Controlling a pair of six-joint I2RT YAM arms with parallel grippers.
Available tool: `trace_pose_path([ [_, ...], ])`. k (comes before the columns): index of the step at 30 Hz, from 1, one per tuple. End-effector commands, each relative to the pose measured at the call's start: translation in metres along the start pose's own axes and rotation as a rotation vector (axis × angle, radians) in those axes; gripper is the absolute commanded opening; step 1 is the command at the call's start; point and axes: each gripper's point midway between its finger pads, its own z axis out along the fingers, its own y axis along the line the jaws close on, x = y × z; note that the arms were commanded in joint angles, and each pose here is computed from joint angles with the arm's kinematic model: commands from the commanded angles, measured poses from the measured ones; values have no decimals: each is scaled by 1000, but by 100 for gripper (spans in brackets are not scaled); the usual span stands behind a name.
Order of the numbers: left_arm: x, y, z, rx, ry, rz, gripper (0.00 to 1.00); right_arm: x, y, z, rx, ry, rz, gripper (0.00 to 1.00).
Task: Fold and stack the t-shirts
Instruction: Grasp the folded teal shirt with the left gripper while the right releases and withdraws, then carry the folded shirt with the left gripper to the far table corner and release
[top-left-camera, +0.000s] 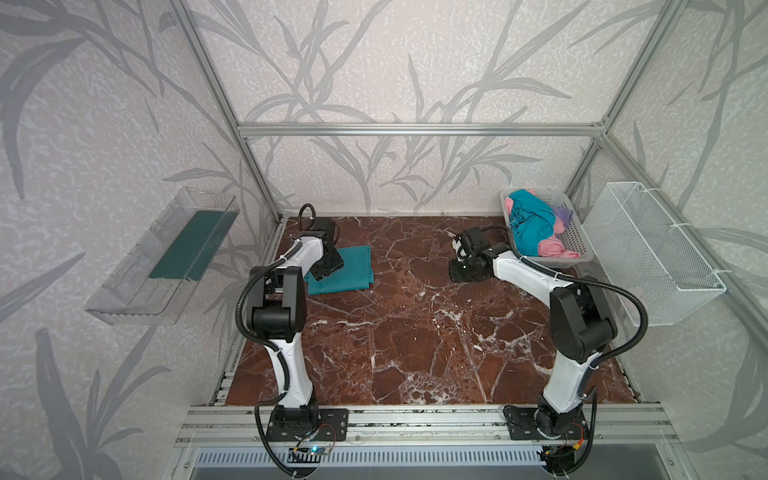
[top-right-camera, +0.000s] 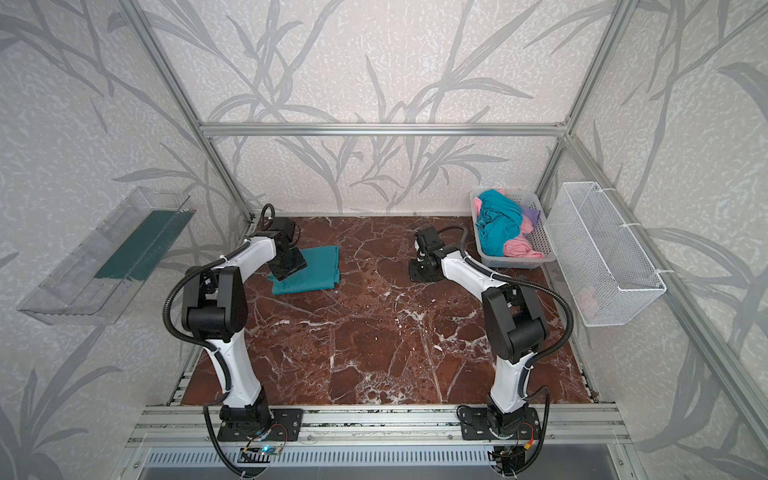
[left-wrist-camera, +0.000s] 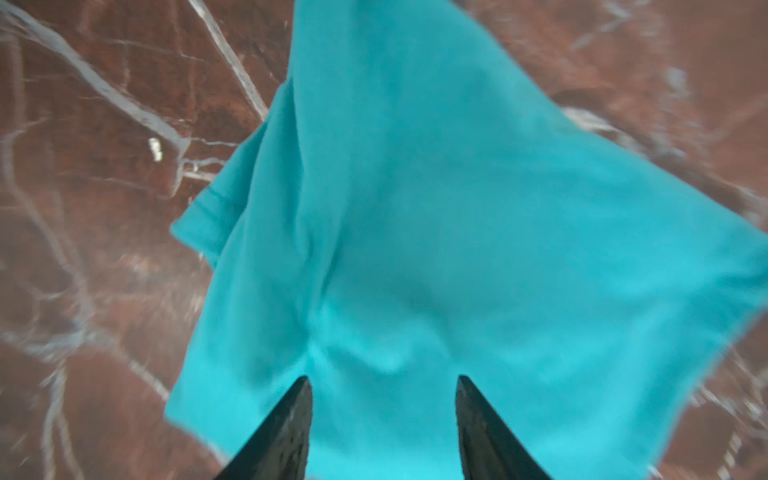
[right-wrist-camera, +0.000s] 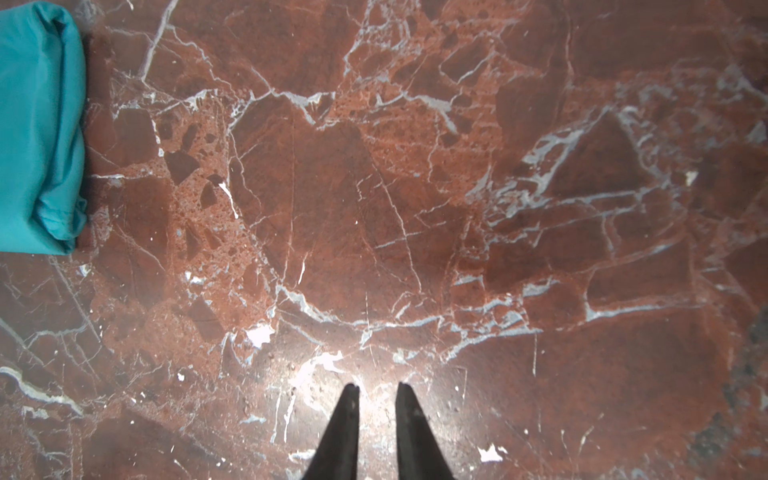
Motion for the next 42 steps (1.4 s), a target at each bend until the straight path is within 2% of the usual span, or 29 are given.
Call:
trace_pose_path([
  [1, 15, -9, -32, -9, -28, 54, 58, -5, 7, -21, -26, -43, -14, 20],
  [4, 40, -27, -28, 21, -1, 82, 59, -3, 8, -24, -33, -48, -10, 20],
  [7, 58, -37, -6, 15, 48, 96, 59, -3, 8, -26, -39, -55, -10, 20],
  [13, 64, -27, 39, -46, 137, 25, 59, -6, 8, -34, -33, -75, -27, 20],
  [16, 52, -4, 50, -145, 161, -4, 59, -4, 8, -32, -35, -72, -22, 21],
  [20, 27, 5, 65, -125, 180, -33, 59, -1, 8, -20, -44, -49, -4, 21],
  [30, -54, -31, 98, 8, 156, 42, 58, -5, 15, 8, -83, -8, 36, 21],
  [35, -76, -51, 104, 93, 132, 99, 58, -8, 16, 19, -86, 4, 43, 21],
  [39, -93, -49, 107, 102, 91, 106, 60, -7, 16, 26, -89, 17, 47, 21],
  [42, -102, -47, 97, 117, 81, 94, 63, -6, 15, 25, -86, 19, 46, 21],
])
